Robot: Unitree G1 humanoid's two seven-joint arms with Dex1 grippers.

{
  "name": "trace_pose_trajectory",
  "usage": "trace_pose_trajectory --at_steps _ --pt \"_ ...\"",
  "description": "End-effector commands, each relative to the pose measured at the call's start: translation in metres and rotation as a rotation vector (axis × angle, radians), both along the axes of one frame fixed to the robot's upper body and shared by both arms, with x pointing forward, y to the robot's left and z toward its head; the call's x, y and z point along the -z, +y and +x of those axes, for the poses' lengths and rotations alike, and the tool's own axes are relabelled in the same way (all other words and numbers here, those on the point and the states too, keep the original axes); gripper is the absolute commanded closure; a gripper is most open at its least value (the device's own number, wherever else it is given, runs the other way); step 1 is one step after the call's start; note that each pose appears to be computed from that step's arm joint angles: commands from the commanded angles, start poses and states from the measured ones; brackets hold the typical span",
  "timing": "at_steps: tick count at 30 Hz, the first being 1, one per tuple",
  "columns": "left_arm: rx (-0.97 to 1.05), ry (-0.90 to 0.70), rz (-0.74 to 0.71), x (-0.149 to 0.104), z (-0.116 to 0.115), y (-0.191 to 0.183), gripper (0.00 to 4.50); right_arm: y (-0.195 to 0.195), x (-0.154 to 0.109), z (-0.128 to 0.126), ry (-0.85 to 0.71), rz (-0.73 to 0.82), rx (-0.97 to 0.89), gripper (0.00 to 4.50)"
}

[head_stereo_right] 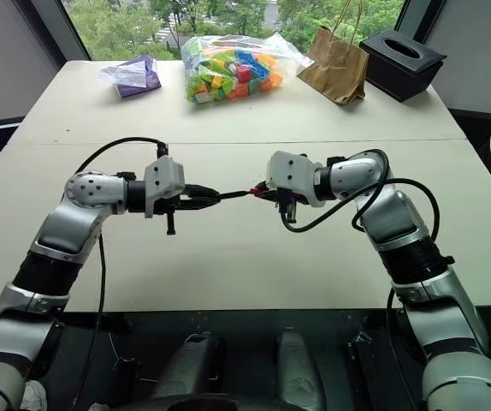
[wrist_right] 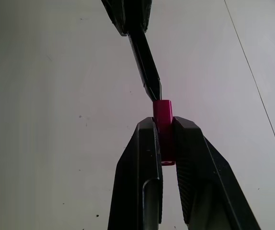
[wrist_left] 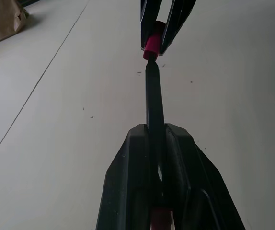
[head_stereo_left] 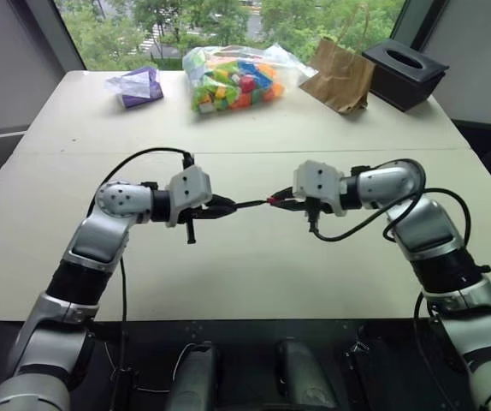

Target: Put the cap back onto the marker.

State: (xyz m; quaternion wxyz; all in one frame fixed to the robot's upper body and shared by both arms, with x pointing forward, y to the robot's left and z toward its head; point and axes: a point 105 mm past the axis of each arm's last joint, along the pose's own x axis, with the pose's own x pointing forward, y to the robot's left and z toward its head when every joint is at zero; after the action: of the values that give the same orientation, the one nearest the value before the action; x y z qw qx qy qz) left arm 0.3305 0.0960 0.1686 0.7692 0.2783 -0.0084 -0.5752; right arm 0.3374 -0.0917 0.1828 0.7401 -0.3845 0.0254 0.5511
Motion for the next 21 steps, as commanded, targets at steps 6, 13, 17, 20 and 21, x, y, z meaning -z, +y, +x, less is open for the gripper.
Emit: trace_pose_trajectory --at_steps 6,13,17,20,21 --pt "0.058 -0.022 -0.058 -0.013 -0.008 -0.004 4.5 0.019 -0.019 -0.016 -0.056 0.027 -0.107 4.44" --pt "0.087 -0.017 -0.06 -0.016 -0.007 0.0 4.5 0.026 -0.022 -0.028 -0.055 0.01 -0.196 4.44" --pt "0.1 -0.027 -0.057 -0.019 -0.005 0.004 4.5 0.029 -0.025 -0.036 -0.048 0.014 -0.25 4.44" --pt "0.116 -0.036 -0.068 -0.024 -0.005 0.005 4.5 0.032 -0.031 -0.041 -0.046 0.037 -0.288 4.44" --pt "0.123 -0.039 -0.065 -0.025 -0.006 0.006 4.5 0.032 -0.033 -0.042 -0.046 0.04 -0.296 4.44"
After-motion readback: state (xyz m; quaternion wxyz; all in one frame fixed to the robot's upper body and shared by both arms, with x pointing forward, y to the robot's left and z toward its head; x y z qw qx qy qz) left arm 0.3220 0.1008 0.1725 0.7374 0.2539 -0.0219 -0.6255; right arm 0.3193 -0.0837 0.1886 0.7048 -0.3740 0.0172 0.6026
